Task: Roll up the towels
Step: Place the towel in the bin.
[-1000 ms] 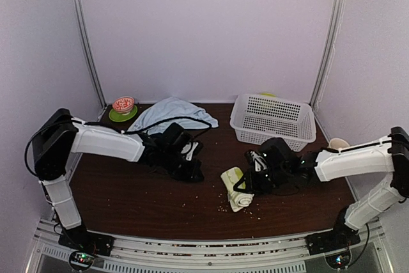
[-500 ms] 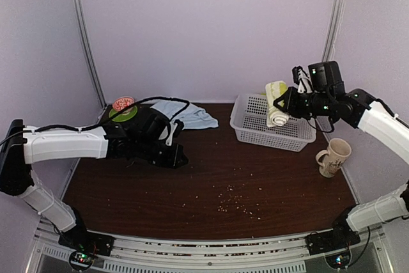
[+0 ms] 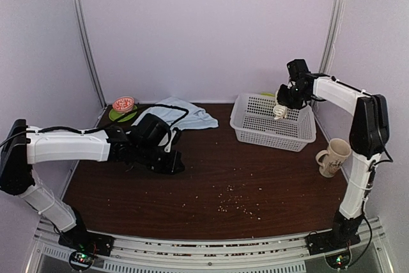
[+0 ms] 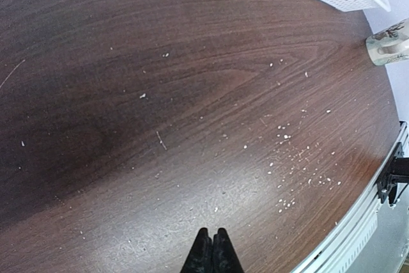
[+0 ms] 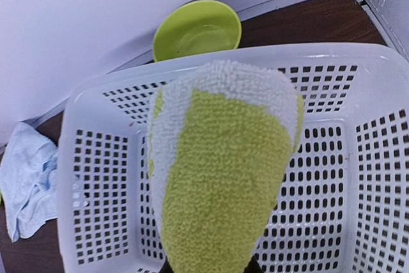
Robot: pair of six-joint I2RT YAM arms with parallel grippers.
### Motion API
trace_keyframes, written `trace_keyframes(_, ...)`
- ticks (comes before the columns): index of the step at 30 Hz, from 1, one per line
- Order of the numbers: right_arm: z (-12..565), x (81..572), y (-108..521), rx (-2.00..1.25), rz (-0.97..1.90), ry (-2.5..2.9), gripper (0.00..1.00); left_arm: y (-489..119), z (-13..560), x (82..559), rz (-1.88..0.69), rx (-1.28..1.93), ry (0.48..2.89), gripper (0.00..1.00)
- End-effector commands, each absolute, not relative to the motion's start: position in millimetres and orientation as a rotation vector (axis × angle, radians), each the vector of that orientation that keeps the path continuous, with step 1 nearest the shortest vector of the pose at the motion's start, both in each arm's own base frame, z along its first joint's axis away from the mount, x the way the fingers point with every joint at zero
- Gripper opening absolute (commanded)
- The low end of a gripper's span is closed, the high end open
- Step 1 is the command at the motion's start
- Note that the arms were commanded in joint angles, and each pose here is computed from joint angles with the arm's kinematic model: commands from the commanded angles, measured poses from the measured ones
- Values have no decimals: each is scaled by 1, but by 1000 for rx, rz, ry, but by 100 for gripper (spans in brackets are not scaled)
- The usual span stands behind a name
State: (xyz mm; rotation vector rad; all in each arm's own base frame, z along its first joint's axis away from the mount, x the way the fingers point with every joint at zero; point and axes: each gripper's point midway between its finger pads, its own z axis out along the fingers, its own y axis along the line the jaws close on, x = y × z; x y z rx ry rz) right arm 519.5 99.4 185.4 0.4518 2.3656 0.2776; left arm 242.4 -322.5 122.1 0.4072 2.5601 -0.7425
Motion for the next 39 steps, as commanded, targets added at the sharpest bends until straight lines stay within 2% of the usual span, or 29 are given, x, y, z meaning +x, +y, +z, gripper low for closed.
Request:
trace_keyframes(1, 167, 539, 80, 447, 137, 2451, 0, -321, 110, 247, -697, 400, 2587, 0)
trace_keyframes(11, 118, 551, 44, 508, 2, 2554, 0, -330, 110, 256, -647, 472, 2594, 0)
trace_keyframes(18, 91, 548, 31, 480, 12, 2632, 0, -337, 103, 257, -667, 497, 2605, 0)
trace_keyframes(35, 56, 532, -4, 479, -207, 2733, 0, -343, 93, 257, -675, 518, 2625, 0)
trace_keyframes(39, 51, 528, -9, 478, -224, 2750, 14, -344, 91, 257, -676, 520, 2630, 0)
